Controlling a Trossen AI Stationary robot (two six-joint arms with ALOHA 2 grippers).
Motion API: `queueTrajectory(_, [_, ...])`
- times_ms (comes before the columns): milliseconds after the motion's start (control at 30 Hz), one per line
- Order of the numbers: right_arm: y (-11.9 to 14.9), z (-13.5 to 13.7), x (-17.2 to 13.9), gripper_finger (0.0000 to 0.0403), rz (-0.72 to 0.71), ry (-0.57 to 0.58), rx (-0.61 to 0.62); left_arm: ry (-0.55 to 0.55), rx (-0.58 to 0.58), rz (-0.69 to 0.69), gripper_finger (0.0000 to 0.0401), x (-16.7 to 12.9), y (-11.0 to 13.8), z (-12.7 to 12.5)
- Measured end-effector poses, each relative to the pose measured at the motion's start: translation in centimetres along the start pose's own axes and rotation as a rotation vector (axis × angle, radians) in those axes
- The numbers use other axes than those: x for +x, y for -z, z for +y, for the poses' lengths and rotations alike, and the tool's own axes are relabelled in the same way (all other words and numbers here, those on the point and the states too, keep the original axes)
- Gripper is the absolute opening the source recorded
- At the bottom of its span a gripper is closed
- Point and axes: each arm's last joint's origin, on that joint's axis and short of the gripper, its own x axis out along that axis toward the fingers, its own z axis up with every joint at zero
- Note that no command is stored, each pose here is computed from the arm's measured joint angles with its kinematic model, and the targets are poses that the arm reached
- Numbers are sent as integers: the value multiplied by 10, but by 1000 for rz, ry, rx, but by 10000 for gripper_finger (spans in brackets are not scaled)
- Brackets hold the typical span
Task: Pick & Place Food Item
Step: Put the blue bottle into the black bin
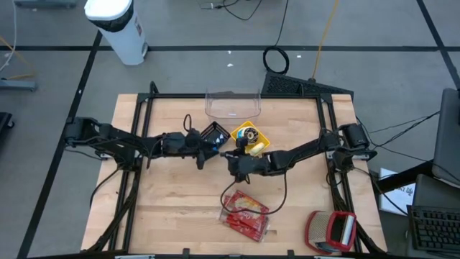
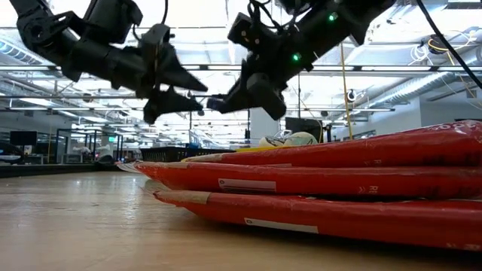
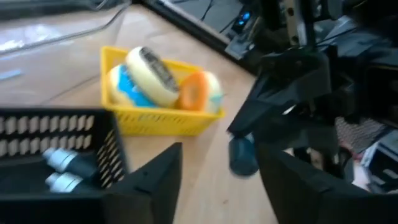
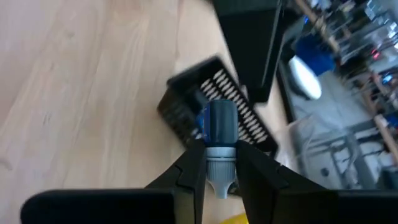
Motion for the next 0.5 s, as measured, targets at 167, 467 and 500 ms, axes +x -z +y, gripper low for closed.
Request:
queueTrajectory(167, [-3,-7,3,59,-38,33,-3,27,-1,-21,263,3,-7,-8])
queueTrajectory(467, [-10,-17,5,59,-111,98,-24,41,-21,-40,285,5,-14,-14])
queueTrajectory(500, [-11,-19,5,59,-117,110,-18,35,-21,-43,282,5,-14,-13])
